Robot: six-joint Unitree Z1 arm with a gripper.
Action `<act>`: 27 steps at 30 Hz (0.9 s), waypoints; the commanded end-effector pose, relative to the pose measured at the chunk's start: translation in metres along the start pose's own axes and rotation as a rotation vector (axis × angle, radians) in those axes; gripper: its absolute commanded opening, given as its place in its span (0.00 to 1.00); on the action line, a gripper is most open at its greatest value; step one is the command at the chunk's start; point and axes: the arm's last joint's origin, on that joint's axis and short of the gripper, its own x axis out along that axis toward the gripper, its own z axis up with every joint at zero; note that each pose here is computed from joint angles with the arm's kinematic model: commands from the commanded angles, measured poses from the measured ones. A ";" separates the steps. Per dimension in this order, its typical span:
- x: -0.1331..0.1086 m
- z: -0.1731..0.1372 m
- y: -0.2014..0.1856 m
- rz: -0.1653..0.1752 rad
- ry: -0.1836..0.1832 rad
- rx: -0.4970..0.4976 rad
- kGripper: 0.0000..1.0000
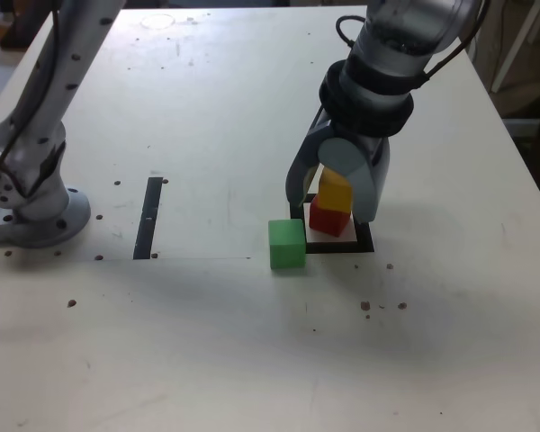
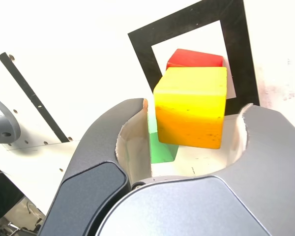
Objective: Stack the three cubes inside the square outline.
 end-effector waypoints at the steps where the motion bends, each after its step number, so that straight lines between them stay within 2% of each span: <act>1: -0.005 -0.007 0.000 0.007 -0.007 -0.007 1.00; 8: -0.024 -0.031 -0.007 0.051 -0.045 -0.011 1.00; 15: -0.030 -0.051 -0.030 0.080 -0.055 -0.011 1.00; 18: -0.026 -0.056 -0.041 0.074 -0.054 -0.030 1.00; 27: 0.003 -0.060 -0.069 0.024 -0.046 -0.082 0.99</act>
